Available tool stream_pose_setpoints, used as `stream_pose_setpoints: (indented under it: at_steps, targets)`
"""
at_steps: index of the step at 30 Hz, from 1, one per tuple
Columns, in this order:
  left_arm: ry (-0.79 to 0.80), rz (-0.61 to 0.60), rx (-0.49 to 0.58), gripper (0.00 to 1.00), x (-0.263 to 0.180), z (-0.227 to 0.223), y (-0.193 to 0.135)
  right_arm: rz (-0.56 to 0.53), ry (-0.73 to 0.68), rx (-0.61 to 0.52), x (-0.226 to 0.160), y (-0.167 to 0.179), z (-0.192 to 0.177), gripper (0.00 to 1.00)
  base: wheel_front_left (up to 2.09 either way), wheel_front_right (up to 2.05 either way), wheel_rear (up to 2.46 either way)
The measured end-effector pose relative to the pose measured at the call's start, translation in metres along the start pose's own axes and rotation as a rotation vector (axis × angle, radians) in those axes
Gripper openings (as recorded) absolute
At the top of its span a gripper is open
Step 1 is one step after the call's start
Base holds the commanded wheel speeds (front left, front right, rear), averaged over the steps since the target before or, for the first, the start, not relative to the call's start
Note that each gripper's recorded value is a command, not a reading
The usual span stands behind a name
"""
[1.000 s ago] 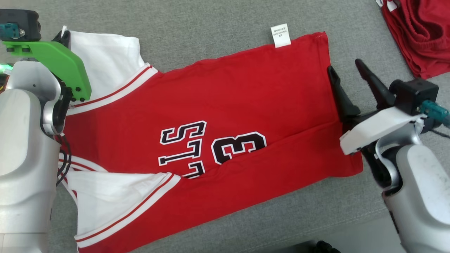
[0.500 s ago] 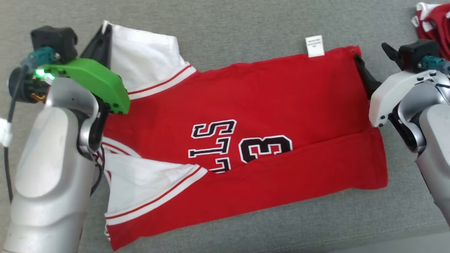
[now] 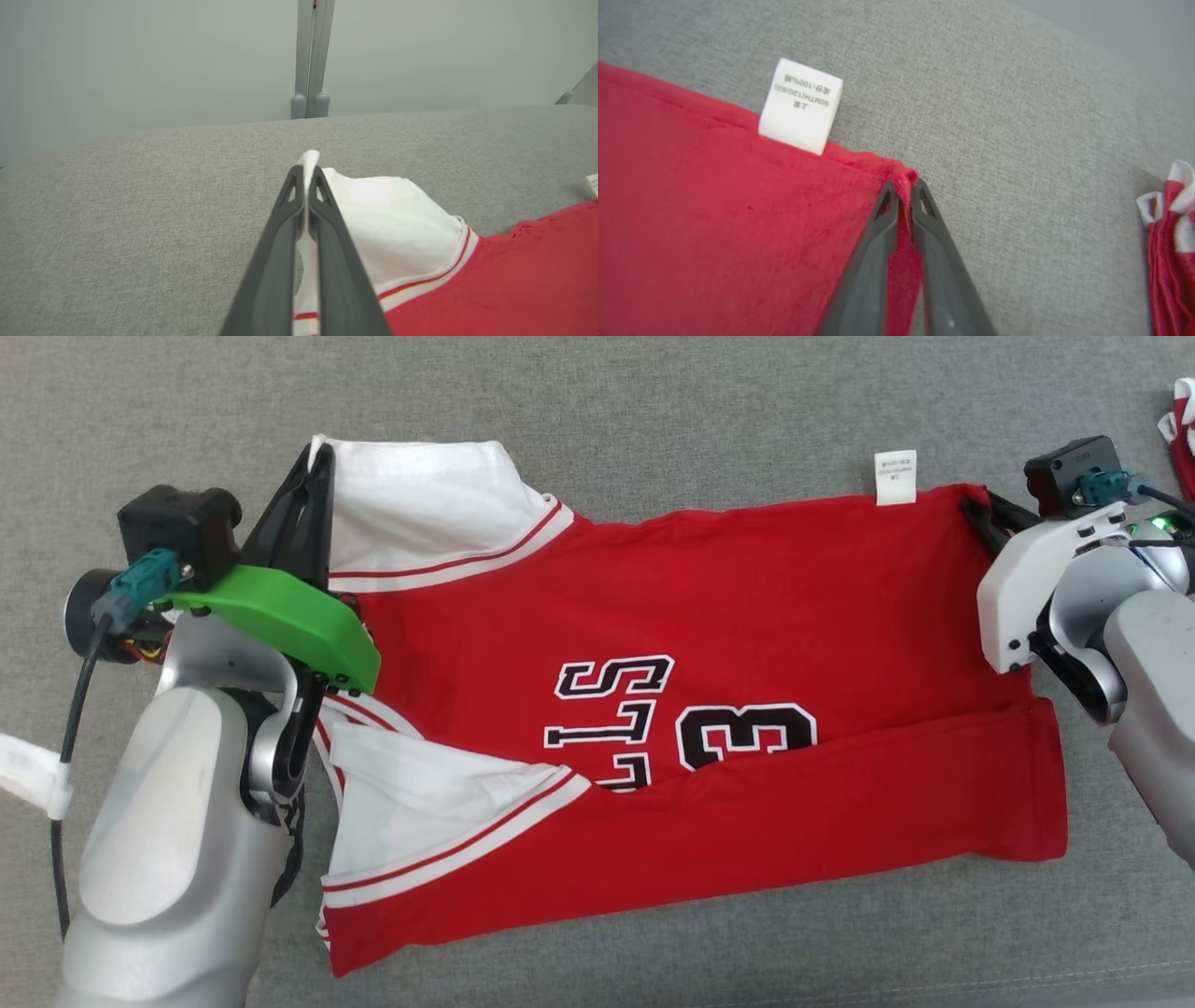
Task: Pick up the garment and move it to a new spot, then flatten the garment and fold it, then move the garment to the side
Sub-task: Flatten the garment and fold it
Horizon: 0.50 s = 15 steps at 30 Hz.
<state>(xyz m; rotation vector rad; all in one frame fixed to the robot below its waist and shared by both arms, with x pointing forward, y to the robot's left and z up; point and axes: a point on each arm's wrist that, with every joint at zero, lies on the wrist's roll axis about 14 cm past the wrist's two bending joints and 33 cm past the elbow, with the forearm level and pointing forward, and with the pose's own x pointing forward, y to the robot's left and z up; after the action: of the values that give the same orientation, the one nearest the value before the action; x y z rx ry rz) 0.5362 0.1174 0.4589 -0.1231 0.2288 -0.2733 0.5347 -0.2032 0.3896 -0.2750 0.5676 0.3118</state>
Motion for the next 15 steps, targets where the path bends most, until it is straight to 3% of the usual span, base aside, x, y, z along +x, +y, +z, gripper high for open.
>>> stream_pose_setpoints:
  at_steps: [1,9,15]
  targets:
    - [-0.017,0.002,-0.003,0.0,-0.002,0.002,0.0,0.003,-0.011,-0.006,0.0,0.0,0.003,0.0,0.0,0.0,0.0]
    - [-0.176,0.039,-0.028,0.0,-0.031,0.021,0.004,-0.009,-0.188,0.015,-0.011,-0.006,0.033,0.0,0.0,0.0,0.0]
    - [-0.197,0.06,-0.066,0.0,-0.07,0.012,-0.004,0.012,-0.285,0.061,-0.036,0.005,0.027,0.0,0.0,0.0,0.0]
